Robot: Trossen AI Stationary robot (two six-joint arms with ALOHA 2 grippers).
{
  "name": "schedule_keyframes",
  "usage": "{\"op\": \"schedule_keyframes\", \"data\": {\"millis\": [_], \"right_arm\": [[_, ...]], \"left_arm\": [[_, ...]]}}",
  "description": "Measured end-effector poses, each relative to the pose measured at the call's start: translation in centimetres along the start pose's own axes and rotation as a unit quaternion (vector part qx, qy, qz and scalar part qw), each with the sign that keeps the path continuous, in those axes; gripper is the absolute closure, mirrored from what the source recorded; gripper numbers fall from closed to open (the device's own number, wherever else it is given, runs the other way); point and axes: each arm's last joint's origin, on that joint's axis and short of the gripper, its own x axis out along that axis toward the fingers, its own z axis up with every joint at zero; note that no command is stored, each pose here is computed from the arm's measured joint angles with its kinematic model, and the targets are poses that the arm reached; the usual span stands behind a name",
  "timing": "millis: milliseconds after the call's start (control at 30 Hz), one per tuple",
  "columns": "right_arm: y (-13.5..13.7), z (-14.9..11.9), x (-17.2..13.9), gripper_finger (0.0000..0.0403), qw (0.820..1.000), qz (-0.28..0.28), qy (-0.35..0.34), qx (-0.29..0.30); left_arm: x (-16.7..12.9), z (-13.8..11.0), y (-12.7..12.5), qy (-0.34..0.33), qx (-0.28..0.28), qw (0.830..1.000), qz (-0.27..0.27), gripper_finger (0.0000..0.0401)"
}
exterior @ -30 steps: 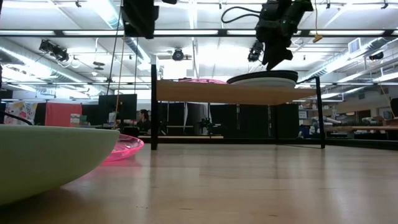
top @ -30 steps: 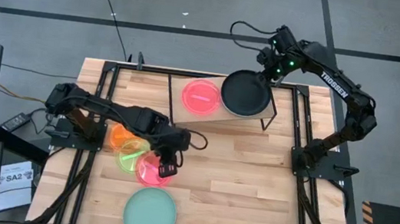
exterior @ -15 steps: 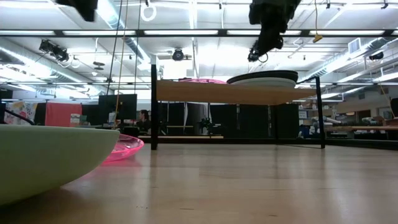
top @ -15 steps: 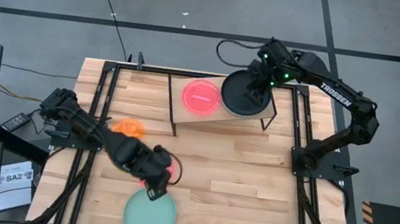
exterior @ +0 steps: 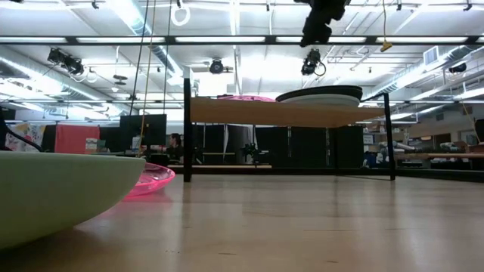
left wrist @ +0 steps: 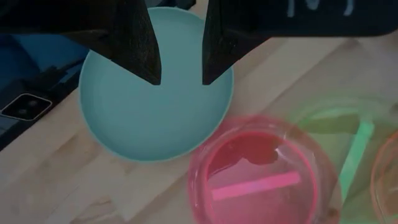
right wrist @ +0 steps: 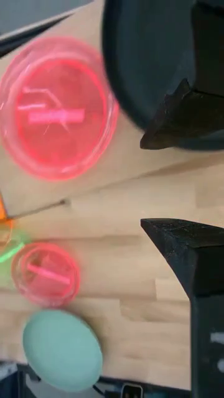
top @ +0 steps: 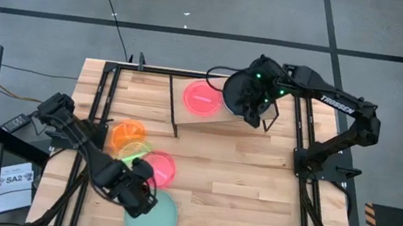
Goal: Place and stack plates onto a shelf
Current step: Stack the large light blue plate on top of the large black plate on the shelf
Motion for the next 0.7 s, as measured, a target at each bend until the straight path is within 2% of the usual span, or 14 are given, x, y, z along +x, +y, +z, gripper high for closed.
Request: {"op": "schedule_keyframes", "data": {"millis": [300, 600, 700], "right_arm": [[2.8, 0.4, 0.7, 0.0206, 0.999, 0.031, -0.005, -0.040], [4.6, 0.7, 1.0, 0.0206, 0.996, 0.050, -0.017, -0.069], [4.9, 0.8, 1.0, 0.0206, 0.996, 0.054, -0.018, -0.074]], "left_arm": [[3.3, -3.7, 1.6, 0.019, -0.042, 0.998, 0.051, 0.0278], [6.9, -6.5, 3.4, 0.042, -0.073, 0.995, 0.043, 0.0278], [8.1, -7.3, 3.8, 0.053, -0.083, 0.995, 0.018, 0.0278]]}}
